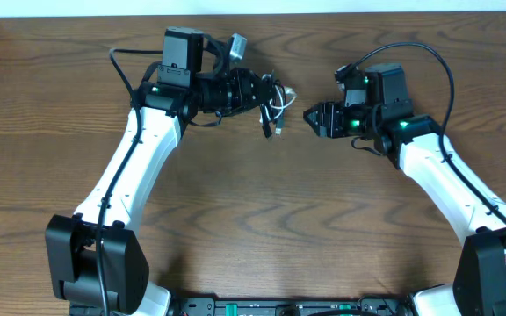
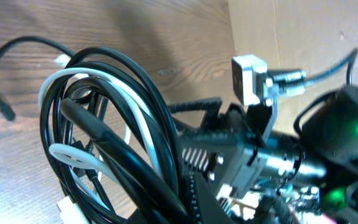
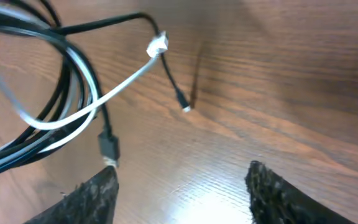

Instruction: Untangle cables

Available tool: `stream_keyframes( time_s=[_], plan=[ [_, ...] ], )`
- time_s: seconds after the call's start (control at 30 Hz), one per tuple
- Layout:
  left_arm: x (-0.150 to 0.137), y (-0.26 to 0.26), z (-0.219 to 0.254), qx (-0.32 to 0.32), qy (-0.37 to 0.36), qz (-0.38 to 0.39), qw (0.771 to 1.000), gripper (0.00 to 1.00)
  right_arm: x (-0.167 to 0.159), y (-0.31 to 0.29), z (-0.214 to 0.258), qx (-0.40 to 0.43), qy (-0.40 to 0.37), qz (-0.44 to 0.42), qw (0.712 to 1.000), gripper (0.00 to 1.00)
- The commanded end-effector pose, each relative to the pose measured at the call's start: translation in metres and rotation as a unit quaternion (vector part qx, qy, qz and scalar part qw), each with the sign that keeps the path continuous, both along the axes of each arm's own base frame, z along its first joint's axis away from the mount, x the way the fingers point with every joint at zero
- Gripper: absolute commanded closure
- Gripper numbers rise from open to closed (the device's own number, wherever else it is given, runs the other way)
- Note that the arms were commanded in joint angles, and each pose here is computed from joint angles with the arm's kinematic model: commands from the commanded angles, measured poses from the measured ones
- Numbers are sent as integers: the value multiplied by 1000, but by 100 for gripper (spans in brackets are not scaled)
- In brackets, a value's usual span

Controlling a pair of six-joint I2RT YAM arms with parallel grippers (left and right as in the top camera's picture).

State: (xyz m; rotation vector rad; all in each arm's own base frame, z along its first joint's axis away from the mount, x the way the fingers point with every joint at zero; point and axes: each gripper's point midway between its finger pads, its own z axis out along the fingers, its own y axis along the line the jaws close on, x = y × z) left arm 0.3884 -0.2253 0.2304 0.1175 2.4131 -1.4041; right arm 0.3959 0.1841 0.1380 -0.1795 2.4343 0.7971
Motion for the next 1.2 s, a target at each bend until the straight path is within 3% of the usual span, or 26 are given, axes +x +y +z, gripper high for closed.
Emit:
stream_keyframes(
  time_s=[0.0,0.2,0.37,0.53,0.77,0.93,1.17],
  plan=[
    [-16,-10,19,-32,-83,-93,992,93,6,-9,-2,-17,-17,4,1000,42],
    [-37,-19,13,-83,-126,-189,970,93,3,0,14,11,-66,86,994,48],
    [-30,-22,-15,-90,-90,-194,973,92,4,-5,24,38,-86,111,989,49],
    [-35,-27,-22,-155,-55,-221,961,92,13,-28,25,38,-89,85,992,51],
    [-38,-28,-18,-194,-3,-223,955,93,16,-38,21,7,-117,105,987,46],
    [-31,-30,-13,-201,44,-208,956,93,20,-43,-4,-16,-95,100,990,43],
    [-22,-32,0,-215,81,-201,952,93,11,-28,-28,17,-81,158,984,39]
  ],
)
